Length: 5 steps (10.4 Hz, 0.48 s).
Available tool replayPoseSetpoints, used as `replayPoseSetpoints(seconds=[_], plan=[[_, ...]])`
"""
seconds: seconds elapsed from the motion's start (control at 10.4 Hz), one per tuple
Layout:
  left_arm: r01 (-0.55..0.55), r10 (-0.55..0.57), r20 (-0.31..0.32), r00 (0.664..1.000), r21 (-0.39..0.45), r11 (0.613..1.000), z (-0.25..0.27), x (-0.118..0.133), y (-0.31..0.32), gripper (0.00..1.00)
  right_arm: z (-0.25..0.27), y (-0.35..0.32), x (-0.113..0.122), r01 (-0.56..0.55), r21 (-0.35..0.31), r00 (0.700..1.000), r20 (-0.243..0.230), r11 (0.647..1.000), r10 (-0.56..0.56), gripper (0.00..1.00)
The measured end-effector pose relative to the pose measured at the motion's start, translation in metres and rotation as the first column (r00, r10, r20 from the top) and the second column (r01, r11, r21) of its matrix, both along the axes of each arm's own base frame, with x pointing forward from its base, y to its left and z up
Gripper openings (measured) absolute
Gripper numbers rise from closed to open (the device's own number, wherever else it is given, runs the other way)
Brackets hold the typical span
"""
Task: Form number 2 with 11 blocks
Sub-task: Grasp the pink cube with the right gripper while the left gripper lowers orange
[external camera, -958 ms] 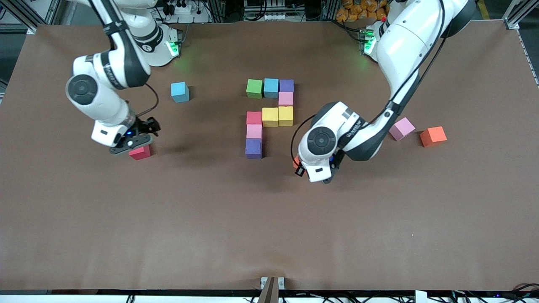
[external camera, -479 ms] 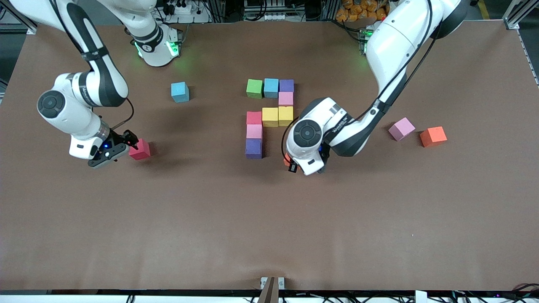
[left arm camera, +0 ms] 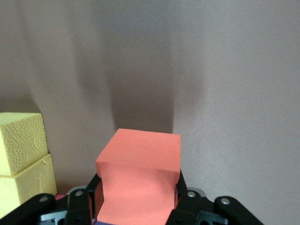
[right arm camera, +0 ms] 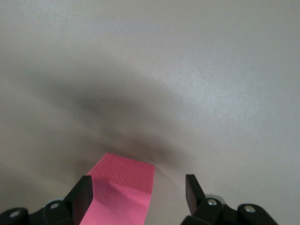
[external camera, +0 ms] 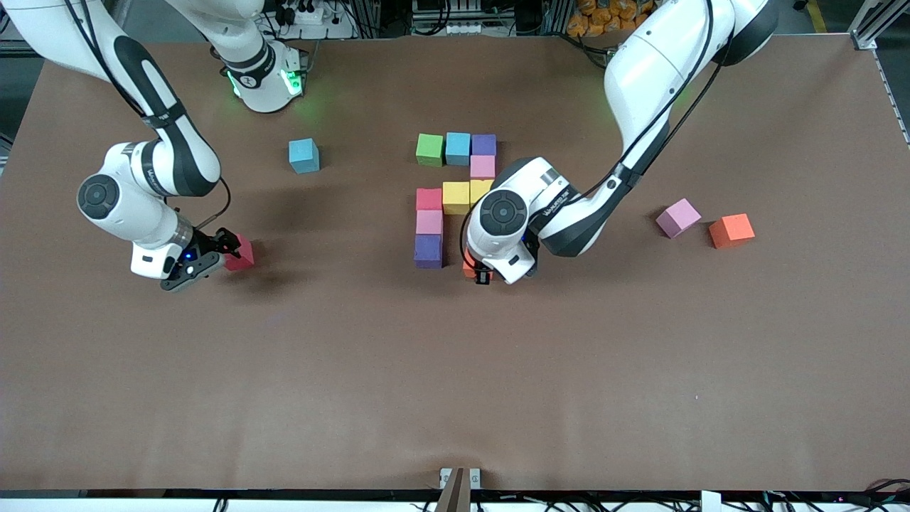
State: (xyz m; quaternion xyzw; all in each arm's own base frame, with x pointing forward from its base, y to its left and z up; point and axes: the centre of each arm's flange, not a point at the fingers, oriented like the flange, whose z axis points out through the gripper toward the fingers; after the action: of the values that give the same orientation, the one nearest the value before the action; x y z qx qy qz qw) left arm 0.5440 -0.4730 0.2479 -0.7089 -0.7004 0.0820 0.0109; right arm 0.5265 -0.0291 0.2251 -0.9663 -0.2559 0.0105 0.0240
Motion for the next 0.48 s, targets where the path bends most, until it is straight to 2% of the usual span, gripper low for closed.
replayPoseSetpoints(seconds=[0.19,0.48], plan=[[-0.068,0.068,-0.004,0.998,-0.001,0.998,0.0002,0.0028,0.0018,0.6,-0.0022,-0.0023,-0.0071,0.085,-0.009,0.994,-0.067,0.996,-0.086,0.89],[-0.136,0.136,-0.016,0.991,-0.018,0.991,0.0019,0.0022,-0.0018,0.6,-0.0008,-0.0011,-0.0104,0.178,0.029,0.979,-0.103,0.984,-0.174,0.89]])
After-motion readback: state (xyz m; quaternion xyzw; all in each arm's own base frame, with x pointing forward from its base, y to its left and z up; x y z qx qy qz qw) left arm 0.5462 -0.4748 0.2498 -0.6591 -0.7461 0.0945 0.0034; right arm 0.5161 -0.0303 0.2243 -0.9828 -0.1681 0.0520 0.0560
